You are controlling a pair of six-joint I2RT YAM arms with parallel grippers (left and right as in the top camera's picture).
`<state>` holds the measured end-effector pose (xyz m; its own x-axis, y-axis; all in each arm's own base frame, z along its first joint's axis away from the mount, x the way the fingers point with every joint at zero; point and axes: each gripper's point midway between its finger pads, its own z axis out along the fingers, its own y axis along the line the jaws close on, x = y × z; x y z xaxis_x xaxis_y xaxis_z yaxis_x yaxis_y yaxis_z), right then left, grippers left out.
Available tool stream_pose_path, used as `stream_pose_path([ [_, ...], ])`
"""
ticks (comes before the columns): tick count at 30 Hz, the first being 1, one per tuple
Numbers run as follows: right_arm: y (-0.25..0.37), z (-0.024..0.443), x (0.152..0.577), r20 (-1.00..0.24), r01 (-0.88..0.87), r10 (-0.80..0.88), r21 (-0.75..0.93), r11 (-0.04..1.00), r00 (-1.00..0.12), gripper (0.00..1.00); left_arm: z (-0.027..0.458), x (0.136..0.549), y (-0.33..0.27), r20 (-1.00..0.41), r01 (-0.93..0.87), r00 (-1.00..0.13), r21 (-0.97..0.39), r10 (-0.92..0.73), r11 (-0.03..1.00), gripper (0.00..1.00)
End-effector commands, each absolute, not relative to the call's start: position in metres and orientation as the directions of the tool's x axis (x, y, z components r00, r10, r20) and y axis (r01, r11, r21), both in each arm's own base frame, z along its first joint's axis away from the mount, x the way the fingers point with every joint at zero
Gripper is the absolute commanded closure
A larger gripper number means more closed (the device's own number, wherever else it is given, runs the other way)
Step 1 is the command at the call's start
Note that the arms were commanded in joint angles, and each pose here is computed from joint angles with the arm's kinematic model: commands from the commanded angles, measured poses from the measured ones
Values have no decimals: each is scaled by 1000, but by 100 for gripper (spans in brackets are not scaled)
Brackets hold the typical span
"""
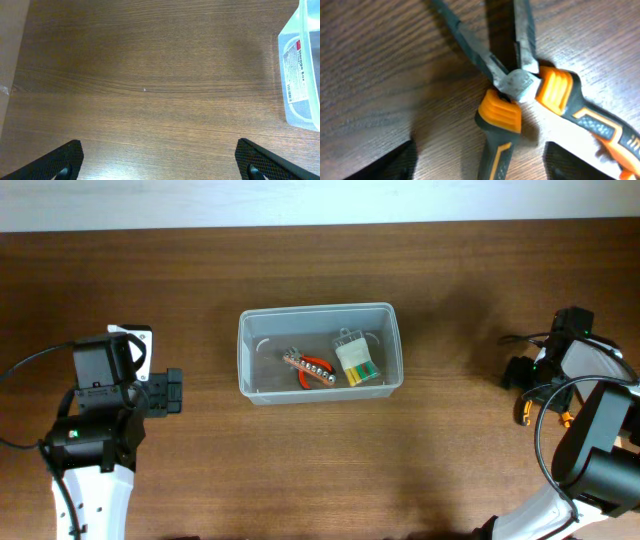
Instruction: Pack container
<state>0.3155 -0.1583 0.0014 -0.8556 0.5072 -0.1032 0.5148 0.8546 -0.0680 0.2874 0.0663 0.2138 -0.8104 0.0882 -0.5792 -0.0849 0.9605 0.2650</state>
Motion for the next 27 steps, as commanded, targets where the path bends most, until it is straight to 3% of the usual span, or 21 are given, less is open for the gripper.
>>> stream_pose_path([
  [1, -159, -6, 311, -87, 560, 554, -75, 825, -828, 26, 220, 290, 68, -595, -101, -800, 259, 76, 960, 1],
  [3, -162, -6, 310, -90, 597, 591, -70, 799, -802, 26, 220, 290, 68, -595, -101, -800, 260, 76, 960, 1],
  [6, -166, -6, 307, -89, 614, 608, -62, 787, -789, 34, 220, 290, 68, -595, -101, -800, 260, 76, 960, 1],
  [15, -170, -6, 302, -78, 617, 612, -65, 784, -787, 66, 220, 290, 68, -595, -101, -800, 260, 77, 960, 1],
  [19, -170, -6, 303, -78, 616, 612, -65, 785, -787, 70, 220, 290, 68, -595, -101, -800, 260, 77, 960, 1],
  [23, -170, -6, 302, -78, 617, 612, -65, 784, -787, 81, 220, 290, 68, -595, -101, -800, 260, 76, 960, 1],
  [27, -169, -6, 302, -75, 617, 612, -66, 785, -787, 82, 220, 290, 68, -595, -101, -800, 260, 76, 960, 1],
])
